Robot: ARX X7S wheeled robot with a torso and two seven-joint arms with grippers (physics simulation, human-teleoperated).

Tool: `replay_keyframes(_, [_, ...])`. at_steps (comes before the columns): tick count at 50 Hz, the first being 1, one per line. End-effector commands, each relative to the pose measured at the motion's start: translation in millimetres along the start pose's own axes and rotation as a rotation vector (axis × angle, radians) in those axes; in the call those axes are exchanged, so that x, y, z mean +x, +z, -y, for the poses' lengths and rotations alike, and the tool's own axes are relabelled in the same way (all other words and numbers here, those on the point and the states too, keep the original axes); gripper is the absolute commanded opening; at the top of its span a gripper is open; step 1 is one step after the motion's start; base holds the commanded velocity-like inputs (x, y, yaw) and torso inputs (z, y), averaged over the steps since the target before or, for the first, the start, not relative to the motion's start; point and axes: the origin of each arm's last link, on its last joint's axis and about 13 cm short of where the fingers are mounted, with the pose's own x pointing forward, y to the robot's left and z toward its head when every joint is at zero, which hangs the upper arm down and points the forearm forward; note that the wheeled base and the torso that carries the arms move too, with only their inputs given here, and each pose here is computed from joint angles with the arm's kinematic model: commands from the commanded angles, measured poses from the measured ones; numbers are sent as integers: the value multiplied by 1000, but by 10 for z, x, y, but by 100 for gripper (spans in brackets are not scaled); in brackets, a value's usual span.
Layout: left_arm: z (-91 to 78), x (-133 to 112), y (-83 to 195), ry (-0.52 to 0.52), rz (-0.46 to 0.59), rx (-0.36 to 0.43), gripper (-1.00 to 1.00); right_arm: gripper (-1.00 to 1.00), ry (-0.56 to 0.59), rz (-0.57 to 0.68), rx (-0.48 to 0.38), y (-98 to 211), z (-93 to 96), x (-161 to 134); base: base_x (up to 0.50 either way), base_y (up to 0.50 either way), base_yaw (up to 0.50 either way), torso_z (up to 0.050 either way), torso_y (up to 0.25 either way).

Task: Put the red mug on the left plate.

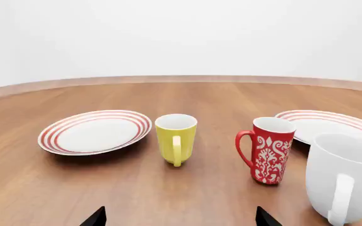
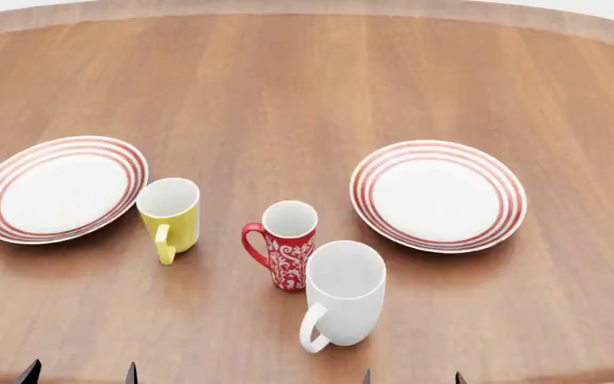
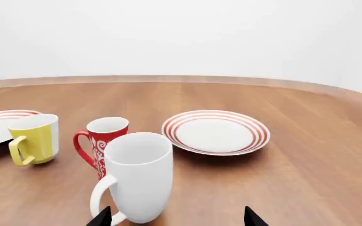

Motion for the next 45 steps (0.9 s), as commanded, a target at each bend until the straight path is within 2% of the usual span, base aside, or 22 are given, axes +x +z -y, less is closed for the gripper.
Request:
replay_keyframes(1, [3, 1, -1, -3, -2, -2, 100, 100, -3, 16, -1, 4, -7, 9, 0, 0, 0, 0, 0])
replay_keyframes(11, [2, -1, -7, -5, -5, 2, 100, 100, 6, 49, -12, 36, -13, 6, 14, 129, 0, 0, 0])
replay_keyframes(45, [12, -14, -9, -16, -4, 14, 100, 100, 24, 57, 9, 61, -16, -32, 211, 498, 0, 0, 0])
